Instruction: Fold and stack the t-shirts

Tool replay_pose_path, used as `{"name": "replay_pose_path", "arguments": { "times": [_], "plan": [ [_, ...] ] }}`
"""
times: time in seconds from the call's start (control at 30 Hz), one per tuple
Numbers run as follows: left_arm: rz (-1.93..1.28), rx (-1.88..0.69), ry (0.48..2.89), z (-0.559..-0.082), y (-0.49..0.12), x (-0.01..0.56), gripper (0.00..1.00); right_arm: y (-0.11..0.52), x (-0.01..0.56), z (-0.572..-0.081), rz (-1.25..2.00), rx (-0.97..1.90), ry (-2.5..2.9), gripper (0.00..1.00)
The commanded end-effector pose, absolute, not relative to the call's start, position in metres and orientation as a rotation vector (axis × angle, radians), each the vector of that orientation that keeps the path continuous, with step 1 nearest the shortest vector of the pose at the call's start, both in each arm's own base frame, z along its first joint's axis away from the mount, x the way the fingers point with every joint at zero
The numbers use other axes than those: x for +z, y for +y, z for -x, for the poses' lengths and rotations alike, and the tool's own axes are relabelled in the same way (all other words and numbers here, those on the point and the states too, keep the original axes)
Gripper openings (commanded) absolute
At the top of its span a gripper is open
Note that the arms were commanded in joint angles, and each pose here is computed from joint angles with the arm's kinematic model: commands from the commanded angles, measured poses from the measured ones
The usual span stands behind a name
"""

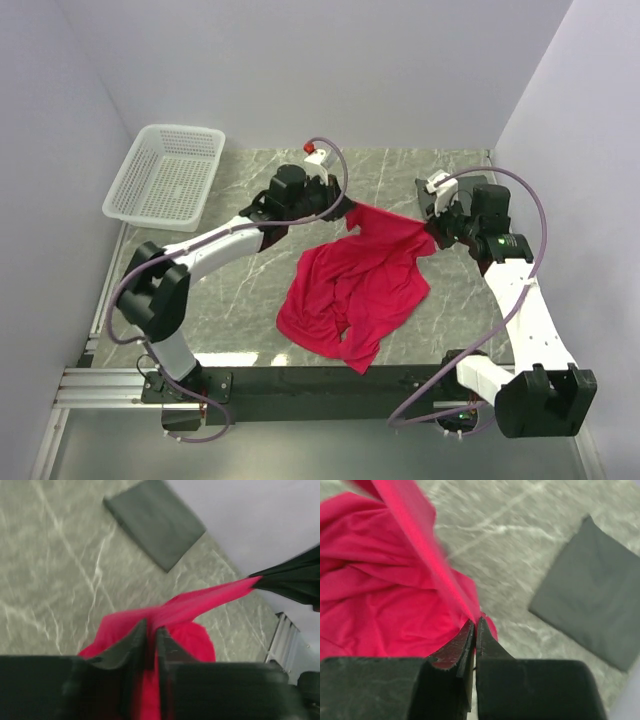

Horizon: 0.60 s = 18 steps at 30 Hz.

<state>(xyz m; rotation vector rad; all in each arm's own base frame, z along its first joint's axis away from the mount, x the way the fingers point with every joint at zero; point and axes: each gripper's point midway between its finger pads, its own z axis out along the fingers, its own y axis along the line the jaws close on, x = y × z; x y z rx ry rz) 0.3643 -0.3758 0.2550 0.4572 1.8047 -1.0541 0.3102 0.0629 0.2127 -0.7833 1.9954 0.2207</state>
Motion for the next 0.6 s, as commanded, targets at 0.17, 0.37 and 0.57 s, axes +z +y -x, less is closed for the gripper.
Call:
{"name": "replay_pose_path", "arguments": {
  "times": [0.17,0.37,0.57],
  "plan": [
    [-0.281,-0.839,1.809,-0.397,-0.346,0.268,0.59,0.028,0.211,-0.329,0.695,0.085,2.018,0.00],
    [-0.179,-0.654,1.929,-0.385,-0.288,0.254,0.70,0.019,0.200,-0.332,0.650,0.098,2.071,0.00],
    [-0.027,-0.674,2.221,-0.320,-0.250,0.181,0.70,0.017,0.191,-0.339,0.624,0.118,2.116,0.00]
  ]
}}
